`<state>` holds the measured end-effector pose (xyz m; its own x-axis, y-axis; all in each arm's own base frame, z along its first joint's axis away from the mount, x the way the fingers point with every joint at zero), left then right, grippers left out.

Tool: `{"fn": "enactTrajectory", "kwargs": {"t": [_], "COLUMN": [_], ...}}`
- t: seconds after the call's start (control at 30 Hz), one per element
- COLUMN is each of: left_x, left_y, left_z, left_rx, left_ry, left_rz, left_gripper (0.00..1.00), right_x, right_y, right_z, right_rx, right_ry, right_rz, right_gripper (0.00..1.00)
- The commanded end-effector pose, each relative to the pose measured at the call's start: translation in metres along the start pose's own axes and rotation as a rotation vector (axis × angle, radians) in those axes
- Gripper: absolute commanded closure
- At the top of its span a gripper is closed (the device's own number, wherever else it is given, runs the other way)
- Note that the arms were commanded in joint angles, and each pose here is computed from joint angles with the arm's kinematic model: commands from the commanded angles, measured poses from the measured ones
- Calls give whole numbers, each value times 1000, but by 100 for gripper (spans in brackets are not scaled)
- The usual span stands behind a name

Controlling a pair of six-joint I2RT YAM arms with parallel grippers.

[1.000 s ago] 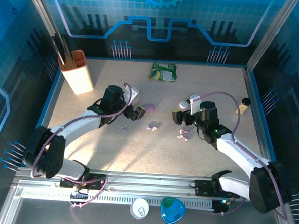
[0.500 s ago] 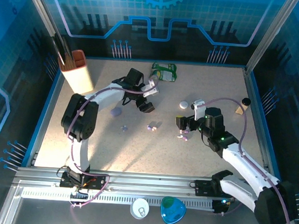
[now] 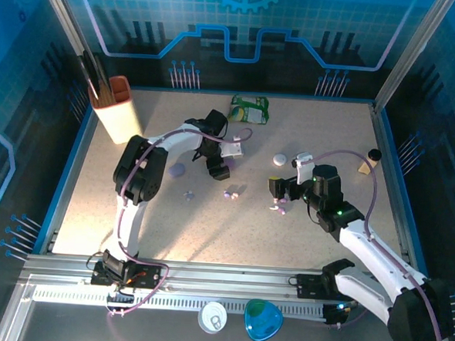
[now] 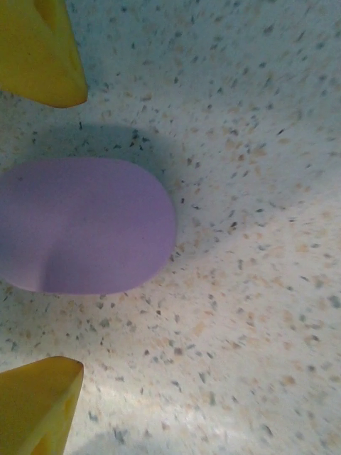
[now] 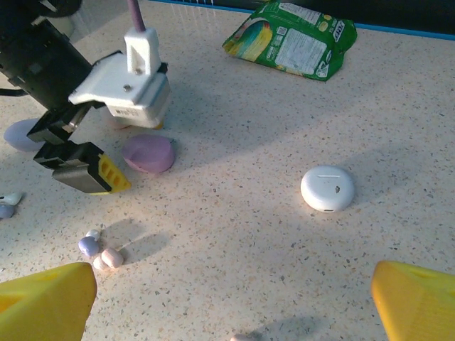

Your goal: Insert wireless bluetooth earbuds into charging case

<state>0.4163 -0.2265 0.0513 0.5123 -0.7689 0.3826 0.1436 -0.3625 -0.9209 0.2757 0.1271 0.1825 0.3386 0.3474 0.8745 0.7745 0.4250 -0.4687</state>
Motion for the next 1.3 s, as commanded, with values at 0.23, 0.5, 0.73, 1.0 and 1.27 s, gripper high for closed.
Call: {"fn": "enactTrajectory", "kwargs": {"t": [0.23,0.5,0.73,1.0,1.27], "left_x": [-9,-5,22,36,48], "left_y": [8,-7,-53,-86,-99], "left_z": [-3,-13,-37,-83,-121], "left_rx": [-10,-19,-58,-157,-211], "left_ry": [28,-9,-41,-5,76], "left_rz": [52,-20,-281,-406,-457], "left_gripper": [43,63,62,61,61], "right_x": [1,4,-6,13,32], "right_y": [-2,1,10,27,33], "right_z": [-5,-17,-11,17,48], "right_rx": [-23,-60,107,398,635], "right_ry": [53,235,617,826,867], "right_rz": [31,118,233,140,89], "right_gripper": [0,0,0,2,20]}}
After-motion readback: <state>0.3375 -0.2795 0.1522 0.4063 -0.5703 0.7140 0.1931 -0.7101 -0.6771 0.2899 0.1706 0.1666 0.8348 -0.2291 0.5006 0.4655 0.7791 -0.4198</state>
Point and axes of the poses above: each hand's point on the last joint's axis, 136 mm out from that joint toward the fingers, its own y axis out along the fingers, its own z axis along the line the jaws close on, x = y × z, the point moved 3 cm from there along -y, back along the fingers, and after that the axes turned 15 degrees about -y, right-handed, at the moved point
